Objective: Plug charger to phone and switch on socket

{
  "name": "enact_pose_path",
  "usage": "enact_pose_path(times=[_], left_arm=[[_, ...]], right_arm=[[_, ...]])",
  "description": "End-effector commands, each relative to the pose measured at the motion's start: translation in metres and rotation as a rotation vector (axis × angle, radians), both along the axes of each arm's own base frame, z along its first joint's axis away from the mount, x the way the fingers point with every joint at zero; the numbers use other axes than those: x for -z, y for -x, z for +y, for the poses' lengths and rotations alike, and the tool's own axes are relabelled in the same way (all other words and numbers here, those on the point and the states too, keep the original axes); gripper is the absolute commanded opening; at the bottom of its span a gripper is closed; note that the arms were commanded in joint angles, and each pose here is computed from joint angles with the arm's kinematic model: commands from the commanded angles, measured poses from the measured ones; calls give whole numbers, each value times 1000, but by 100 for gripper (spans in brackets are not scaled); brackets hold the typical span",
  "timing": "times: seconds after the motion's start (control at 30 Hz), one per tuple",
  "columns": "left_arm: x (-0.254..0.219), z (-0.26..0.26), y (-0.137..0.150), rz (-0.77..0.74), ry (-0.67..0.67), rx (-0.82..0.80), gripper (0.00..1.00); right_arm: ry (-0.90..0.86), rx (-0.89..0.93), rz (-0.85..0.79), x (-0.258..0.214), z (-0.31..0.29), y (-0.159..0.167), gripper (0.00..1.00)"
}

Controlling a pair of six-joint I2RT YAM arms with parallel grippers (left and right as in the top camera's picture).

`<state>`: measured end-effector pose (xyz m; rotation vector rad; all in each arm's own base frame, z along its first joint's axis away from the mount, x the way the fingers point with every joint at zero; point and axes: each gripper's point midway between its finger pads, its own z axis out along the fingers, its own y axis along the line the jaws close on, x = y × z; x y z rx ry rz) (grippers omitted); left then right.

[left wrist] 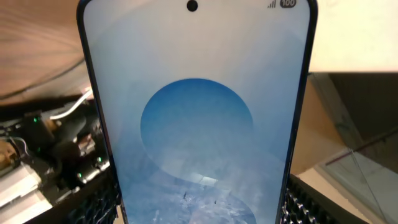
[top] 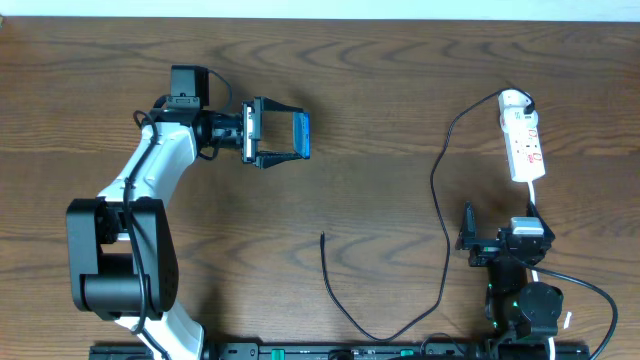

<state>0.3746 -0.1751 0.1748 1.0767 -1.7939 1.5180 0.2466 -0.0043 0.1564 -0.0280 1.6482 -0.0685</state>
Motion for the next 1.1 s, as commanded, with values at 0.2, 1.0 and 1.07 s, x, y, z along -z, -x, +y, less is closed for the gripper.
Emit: enact_pose_path(times=[0.2,1.0,1.07], left_arm=[[9,9,-12,-172,-149,-36,8],[-21,9,-53,-603,-161,-54,7],[-24,9,-54,-622,-159,-55,7]], right_arm=[[9,-4,-4,-1,1,0,99],[-70,-26,-64,-15,6,0,99],[-176,-25,-93,-22,6,0,99]])
